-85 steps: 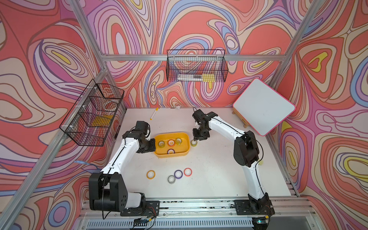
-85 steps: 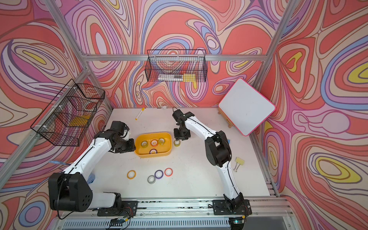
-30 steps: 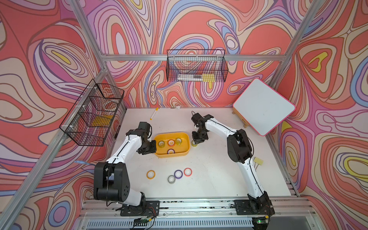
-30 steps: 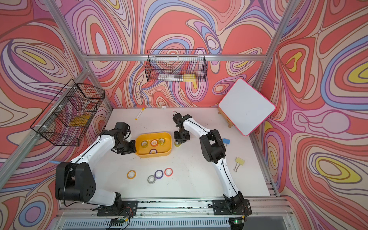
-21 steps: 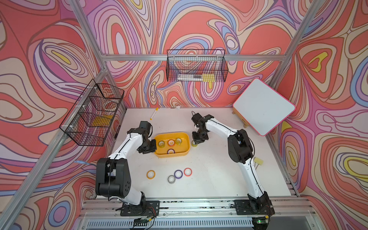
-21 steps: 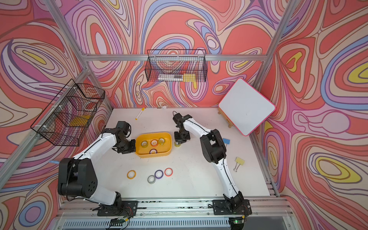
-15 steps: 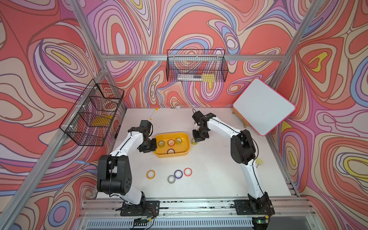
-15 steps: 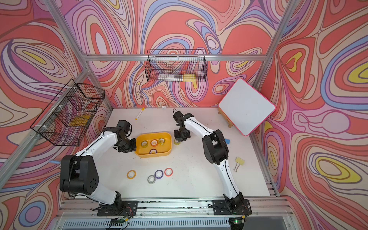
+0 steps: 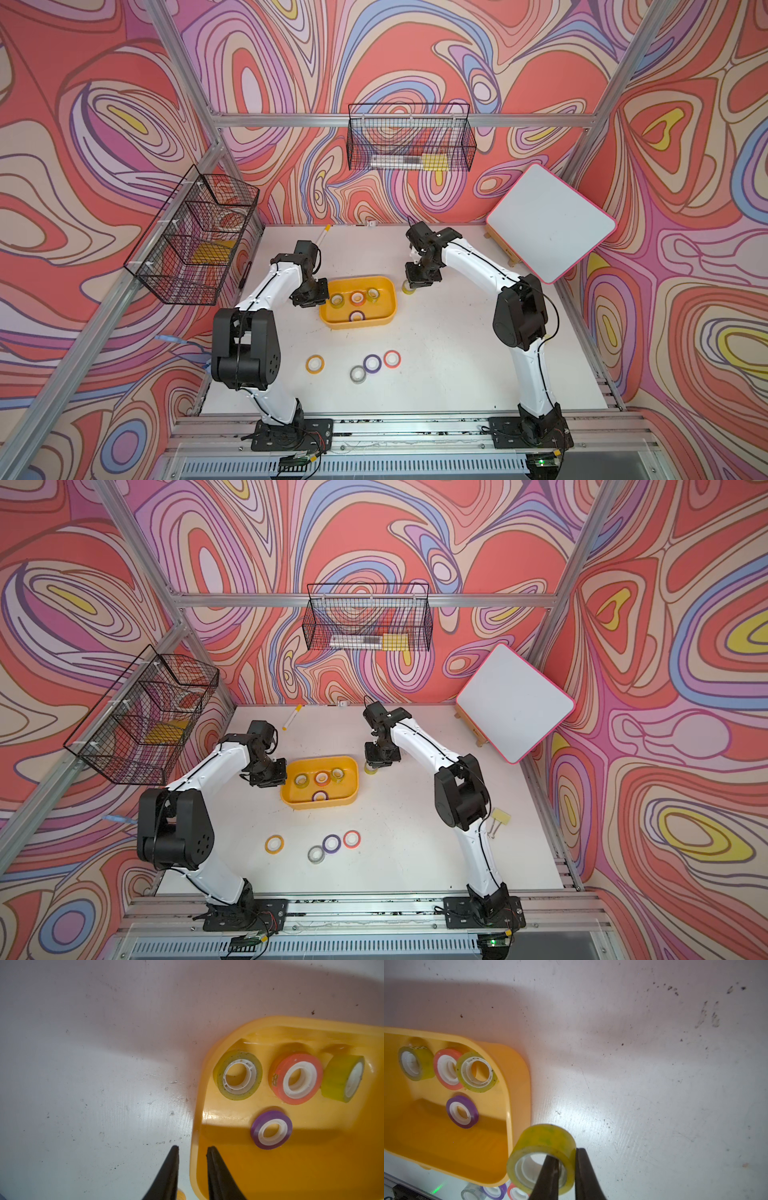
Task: Put the transparent tape into the storage box
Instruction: Pick up the tape from the center of the board, then place the tape in the storage box.
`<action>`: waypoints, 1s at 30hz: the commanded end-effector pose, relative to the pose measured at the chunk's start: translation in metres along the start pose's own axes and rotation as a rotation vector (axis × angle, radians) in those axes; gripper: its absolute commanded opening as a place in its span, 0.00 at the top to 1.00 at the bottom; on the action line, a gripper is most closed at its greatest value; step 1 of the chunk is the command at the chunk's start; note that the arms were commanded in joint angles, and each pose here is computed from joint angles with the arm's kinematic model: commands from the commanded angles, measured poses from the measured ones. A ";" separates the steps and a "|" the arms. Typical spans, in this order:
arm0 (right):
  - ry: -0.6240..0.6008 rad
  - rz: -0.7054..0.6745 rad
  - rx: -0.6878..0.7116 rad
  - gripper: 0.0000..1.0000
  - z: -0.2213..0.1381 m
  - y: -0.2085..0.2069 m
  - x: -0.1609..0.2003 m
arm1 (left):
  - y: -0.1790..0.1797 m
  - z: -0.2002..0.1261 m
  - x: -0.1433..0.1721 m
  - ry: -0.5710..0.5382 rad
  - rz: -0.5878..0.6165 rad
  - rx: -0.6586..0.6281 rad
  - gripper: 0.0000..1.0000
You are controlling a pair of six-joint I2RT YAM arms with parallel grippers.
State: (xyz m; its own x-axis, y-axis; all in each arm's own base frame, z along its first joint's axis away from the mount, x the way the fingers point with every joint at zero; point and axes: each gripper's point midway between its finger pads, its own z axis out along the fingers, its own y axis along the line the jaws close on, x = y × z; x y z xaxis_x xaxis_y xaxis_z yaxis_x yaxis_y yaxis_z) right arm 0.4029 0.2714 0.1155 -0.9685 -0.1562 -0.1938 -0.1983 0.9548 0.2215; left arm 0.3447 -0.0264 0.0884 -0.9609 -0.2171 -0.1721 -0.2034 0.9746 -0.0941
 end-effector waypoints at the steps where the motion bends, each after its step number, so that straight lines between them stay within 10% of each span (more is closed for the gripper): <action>1: -0.088 -0.014 -0.049 0.86 -0.042 0.016 -0.014 | 0.002 0.010 0.012 0.054 -0.011 -0.014 0.70; 30: -0.054 -0.070 -0.217 0.85 0.033 0.118 -0.024 | 0.002 0.017 0.015 0.084 0.001 -0.020 0.78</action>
State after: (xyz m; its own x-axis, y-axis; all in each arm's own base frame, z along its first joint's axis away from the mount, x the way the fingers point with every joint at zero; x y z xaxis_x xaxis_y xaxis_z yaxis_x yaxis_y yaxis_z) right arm 0.4039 0.3879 0.1255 -0.9371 -0.2156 -0.2746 -0.3127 0.8680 0.3857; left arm 0.3418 -0.0283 0.0753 -0.9681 -0.2142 -0.1300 -0.2046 0.9753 -0.0836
